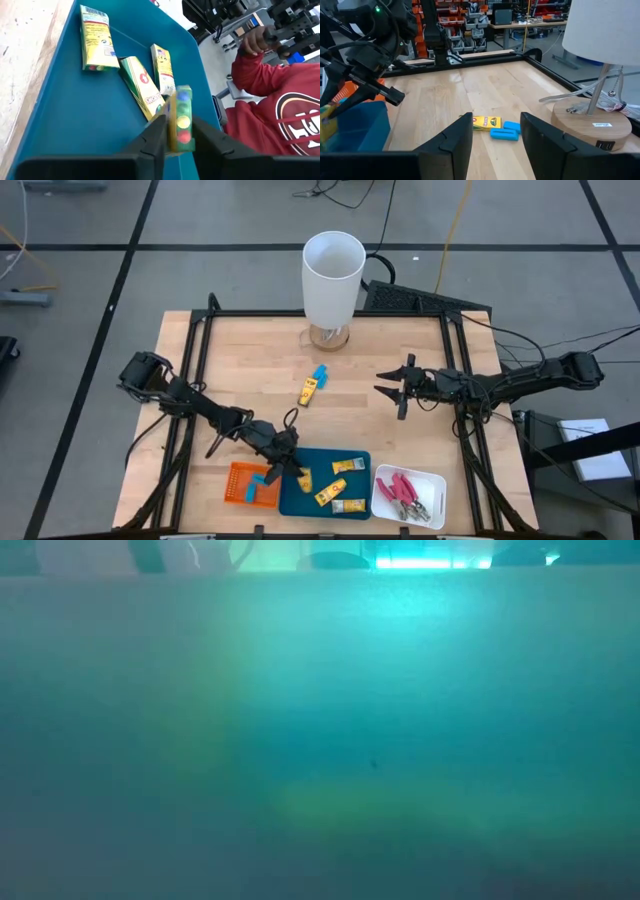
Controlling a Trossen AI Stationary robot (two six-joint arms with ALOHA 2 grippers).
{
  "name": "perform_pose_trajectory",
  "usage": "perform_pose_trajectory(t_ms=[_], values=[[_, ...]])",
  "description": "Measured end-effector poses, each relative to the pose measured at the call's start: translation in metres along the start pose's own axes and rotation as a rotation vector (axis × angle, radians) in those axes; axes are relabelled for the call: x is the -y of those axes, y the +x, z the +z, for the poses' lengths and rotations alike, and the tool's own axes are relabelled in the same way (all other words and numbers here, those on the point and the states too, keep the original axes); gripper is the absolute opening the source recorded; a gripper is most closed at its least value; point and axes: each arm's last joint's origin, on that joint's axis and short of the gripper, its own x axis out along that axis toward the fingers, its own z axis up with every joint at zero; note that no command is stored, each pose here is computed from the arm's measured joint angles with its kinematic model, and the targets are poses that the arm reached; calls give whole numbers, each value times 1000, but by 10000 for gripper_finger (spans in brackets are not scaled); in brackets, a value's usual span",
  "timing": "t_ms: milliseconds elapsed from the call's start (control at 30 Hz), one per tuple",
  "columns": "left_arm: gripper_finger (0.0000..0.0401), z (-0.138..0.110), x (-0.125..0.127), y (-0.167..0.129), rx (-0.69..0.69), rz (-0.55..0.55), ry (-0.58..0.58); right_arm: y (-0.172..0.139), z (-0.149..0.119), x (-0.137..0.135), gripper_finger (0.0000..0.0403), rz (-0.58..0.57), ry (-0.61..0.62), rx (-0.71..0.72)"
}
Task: Pick & Place School Supplies
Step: Put the yellow crayon box into the blue bin
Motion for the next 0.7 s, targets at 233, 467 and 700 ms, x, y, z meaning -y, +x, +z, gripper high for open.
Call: perform_pose_trajectory(t_ms=[233, 467, 700], values=[[128, 0, 0, 0, 2, 0, 25, 0, 0, 0, 155, -1, -2, -6], [158, 1, 0, 0, 22, 18, 83, 0, -1, 0, 155, -1, -2, -6], [172, 6, 4, 0, 76, -26, 100, 0, -1, 0, 155, -1, -2, -7]])
